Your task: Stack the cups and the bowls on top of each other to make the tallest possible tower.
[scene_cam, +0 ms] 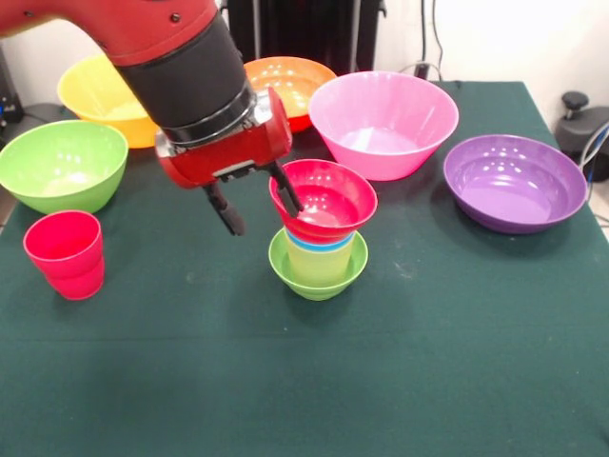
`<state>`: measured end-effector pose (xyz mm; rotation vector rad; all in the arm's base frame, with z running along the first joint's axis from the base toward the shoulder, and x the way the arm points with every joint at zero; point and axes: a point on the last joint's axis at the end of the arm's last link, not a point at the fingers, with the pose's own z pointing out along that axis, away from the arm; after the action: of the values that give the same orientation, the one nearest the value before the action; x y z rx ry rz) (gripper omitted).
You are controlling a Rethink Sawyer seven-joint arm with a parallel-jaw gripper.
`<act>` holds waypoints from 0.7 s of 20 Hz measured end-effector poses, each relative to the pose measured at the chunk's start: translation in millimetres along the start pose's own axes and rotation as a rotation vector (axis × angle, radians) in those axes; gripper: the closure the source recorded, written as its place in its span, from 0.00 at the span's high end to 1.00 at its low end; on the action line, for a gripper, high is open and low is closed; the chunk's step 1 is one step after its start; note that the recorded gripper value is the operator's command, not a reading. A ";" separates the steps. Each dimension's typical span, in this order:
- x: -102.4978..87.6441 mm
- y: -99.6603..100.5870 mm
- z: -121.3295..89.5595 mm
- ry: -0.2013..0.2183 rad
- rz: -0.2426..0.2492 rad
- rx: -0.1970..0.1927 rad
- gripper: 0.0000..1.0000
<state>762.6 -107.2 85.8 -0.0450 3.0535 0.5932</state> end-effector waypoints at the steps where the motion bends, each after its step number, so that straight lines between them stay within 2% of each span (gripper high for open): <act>1: -1.7 -1.1 -2.8 -0.005 0.001 0.004 1.00; 9: -10.4 -4.3 -15.9 -0.029 0.003 0.022 1.00; 14: -13.4 -3.8 -18.3 -0.023 0.004 0.025 1.00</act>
<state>775.7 -117.3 101.8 -0.0309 3.0385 0.5521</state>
